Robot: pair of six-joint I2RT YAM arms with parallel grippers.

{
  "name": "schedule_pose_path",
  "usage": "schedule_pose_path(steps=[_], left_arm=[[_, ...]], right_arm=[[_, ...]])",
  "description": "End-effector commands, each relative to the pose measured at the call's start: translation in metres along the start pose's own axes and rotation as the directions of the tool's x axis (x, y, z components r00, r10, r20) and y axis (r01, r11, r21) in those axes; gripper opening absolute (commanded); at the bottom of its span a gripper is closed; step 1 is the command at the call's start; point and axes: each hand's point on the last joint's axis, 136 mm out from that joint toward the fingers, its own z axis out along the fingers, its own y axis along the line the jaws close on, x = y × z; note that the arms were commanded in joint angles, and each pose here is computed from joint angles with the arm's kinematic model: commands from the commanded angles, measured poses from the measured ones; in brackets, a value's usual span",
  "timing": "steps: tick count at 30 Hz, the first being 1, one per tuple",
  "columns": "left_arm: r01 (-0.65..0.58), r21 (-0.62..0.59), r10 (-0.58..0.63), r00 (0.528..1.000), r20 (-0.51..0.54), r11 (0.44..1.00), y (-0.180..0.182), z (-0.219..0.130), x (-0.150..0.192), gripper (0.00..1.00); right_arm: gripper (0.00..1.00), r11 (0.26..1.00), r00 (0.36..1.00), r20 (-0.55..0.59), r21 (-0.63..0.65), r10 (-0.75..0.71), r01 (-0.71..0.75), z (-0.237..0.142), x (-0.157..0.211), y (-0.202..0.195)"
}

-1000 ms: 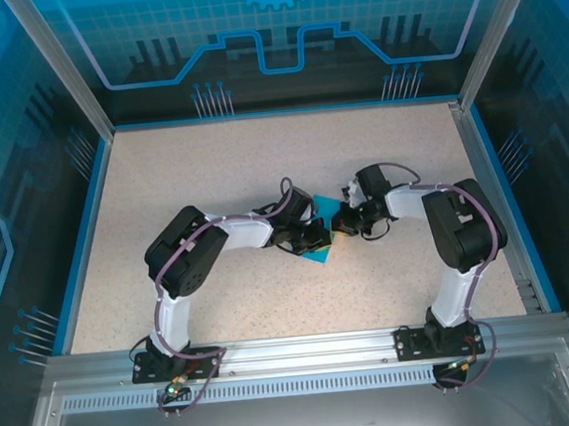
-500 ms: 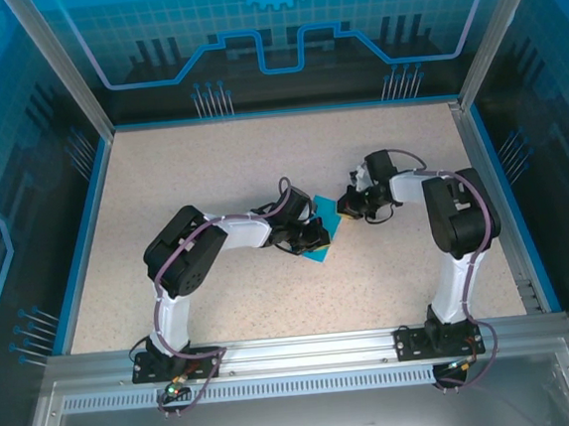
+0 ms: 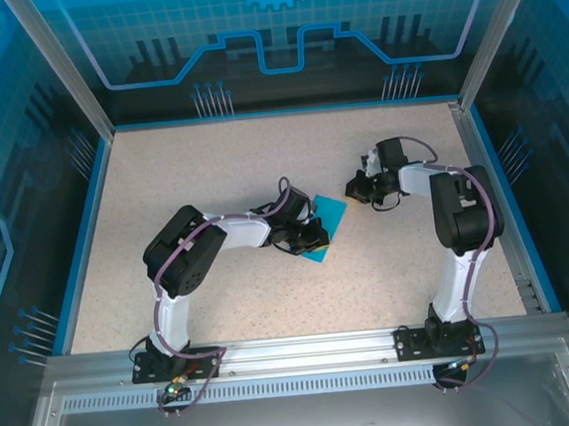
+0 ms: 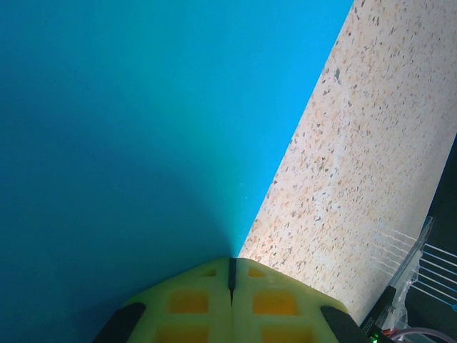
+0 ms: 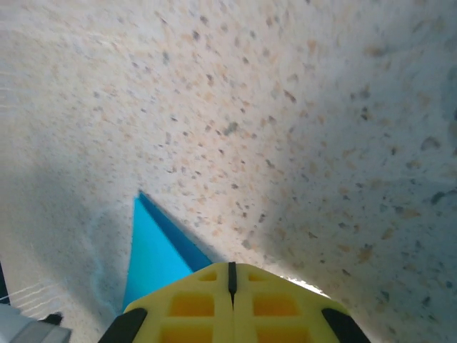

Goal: Fold a paper plane with a square sheet of paper (pick it up from the middle)
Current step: First fold in half a square sheet of paper at the center of the table.

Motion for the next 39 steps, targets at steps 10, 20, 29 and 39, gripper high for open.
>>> schedule_pose_path(steps=[10, 20, 29, 39], left_arm=[[0.068, -0.166, -0.085, 0.992, -0.092, 0.984, 0.046, 0.003, 0.026, 0.02], [0.017, -0.126, -0.028, 0.996, -0.083, 0.992, 0.027, -0.002, 0.017, 0.03], [-0.082, 0.126, 0.085, 0.996, -0.014, 0.989, -0.043, -0.016, -0.008, 0.06], [-0.044, 0.005, 0.044, 0.999, -0.024, 0.999, -0.002, 0.001, -0.008, 0.06]], right_arm=[[0.05, 0.997, 0.992, -0.121, -0.068, -0.041, 0.033, 0.006, 0.080, 0.037], [0.04, 1.000, 0.982, -0.187, -0.013, 0.007, -0.010, 0.026, 0.104, 0.012], [0.04, 0.999, 0.981, -0.193, 0.031, 0.013, -0.007, 0.027, 0.107, 0.000], [0.04, 0.999, 0.978, -0.205, 0.047, 0.026, -0.017, 0.030, 0.111, -0.005]])
